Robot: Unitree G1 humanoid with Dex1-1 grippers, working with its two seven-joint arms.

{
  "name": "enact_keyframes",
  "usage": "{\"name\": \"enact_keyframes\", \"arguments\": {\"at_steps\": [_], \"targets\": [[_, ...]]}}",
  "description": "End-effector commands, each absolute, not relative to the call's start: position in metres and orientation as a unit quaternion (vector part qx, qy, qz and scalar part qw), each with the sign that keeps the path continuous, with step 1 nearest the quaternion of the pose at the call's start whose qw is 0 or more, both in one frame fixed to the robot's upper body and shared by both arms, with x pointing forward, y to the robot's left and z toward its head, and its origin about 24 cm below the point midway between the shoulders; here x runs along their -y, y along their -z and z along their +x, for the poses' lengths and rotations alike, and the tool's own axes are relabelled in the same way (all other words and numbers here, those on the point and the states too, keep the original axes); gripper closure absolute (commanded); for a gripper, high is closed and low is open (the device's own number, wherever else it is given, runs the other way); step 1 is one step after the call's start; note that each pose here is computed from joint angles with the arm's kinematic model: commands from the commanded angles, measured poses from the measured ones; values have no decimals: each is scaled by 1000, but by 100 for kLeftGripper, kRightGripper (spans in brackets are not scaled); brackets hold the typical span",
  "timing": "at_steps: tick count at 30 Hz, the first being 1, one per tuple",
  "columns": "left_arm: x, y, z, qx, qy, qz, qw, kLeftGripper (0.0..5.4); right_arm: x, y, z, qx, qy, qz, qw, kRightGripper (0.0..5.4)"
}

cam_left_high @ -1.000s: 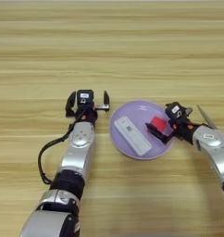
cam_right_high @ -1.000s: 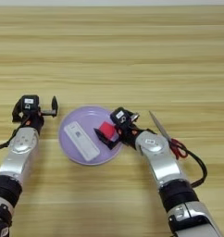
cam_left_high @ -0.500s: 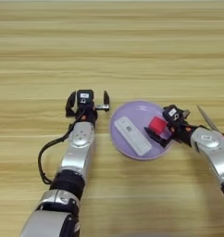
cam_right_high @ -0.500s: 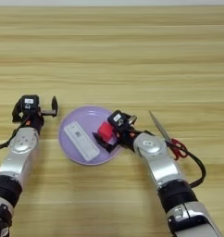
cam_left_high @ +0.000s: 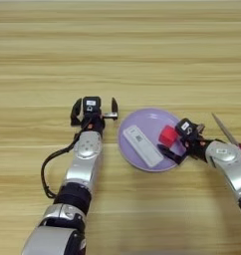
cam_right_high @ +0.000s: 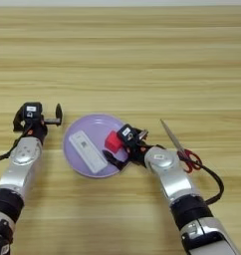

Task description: Move the objects on the table

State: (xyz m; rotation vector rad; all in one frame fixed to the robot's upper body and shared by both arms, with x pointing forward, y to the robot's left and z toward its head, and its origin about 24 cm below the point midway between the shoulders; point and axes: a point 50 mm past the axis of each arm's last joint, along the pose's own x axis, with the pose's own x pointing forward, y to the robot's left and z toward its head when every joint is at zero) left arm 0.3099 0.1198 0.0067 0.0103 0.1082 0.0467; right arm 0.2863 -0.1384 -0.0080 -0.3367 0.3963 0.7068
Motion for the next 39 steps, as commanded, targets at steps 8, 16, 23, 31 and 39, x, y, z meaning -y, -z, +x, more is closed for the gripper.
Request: {"name": "enact_keyframes", "arguments": {"at_steps": [8,16,23,31,39], "targets": [[-118,-7,312,-57,-23,11,998,0,139,8,289,-196,-341,-163,905,131],[-119,-7,312,-57,-24,12,998,0,132,10,290,-192,-347,-156,905,232],[-119,-7,312,-57,-25,13,998,0,129,11,290,-188,-350,-154,905,314],[-119,-7,313,-57,-25,13,998,0,130,8,292,-176,-341,-146,912,314],[-119,-7,313,-57,-26,13,998,0,138,-11,304,-130,-297,-108,940,314]]}}
